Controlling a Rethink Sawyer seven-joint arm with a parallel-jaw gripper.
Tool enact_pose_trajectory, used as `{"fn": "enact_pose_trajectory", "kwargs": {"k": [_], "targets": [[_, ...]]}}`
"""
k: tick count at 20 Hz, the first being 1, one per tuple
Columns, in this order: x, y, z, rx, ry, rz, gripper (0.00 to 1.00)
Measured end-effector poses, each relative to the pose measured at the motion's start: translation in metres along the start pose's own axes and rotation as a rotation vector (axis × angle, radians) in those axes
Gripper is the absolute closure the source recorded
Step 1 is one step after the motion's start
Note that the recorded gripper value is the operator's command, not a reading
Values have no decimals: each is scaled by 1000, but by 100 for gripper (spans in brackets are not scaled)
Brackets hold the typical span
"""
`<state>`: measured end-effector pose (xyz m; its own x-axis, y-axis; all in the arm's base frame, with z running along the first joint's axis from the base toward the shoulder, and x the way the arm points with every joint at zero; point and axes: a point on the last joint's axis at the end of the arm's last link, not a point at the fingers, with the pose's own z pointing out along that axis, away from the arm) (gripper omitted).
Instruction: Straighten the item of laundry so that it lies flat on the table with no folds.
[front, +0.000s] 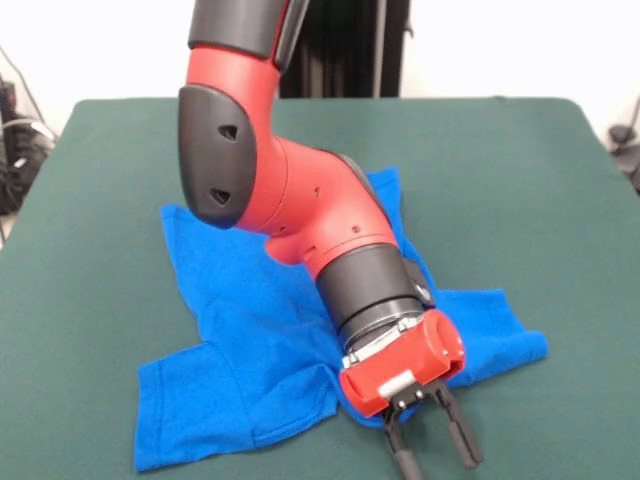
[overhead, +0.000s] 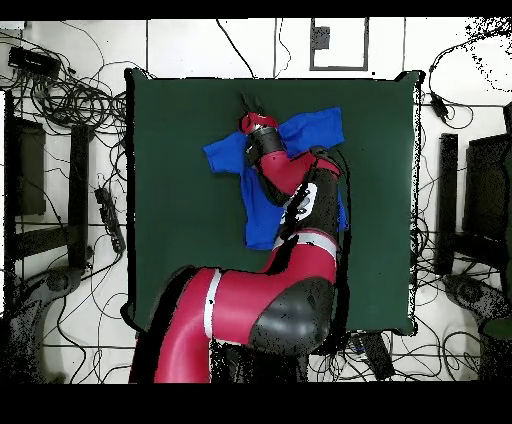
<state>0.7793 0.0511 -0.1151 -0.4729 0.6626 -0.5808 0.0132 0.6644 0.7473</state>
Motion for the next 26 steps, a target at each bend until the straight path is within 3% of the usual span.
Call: {"fn": "enact_pose_trajectory", "kwargs": {"k": [3,5,6,7,9,13,15,17,20,23,26], "targets": [[-12,-3,8,82,-46,86,0],[-45,-6,17,233,-106,200,0],[-74,-13,18,372,-123,263,0],[-86,-17,16,436,-122,282,0],[-106,-25,8,550,-106,305,0],[-150,-46,-36,835,2,315,0],[-162,-49,-55,911,52,313,0],[-170,-48,-70,953,86,308,0],[-180,-38,-81,958,109,312,0],[-186,-21,-82,926,111,306,0],[-190,8,-72,856,96,283,0]]}}
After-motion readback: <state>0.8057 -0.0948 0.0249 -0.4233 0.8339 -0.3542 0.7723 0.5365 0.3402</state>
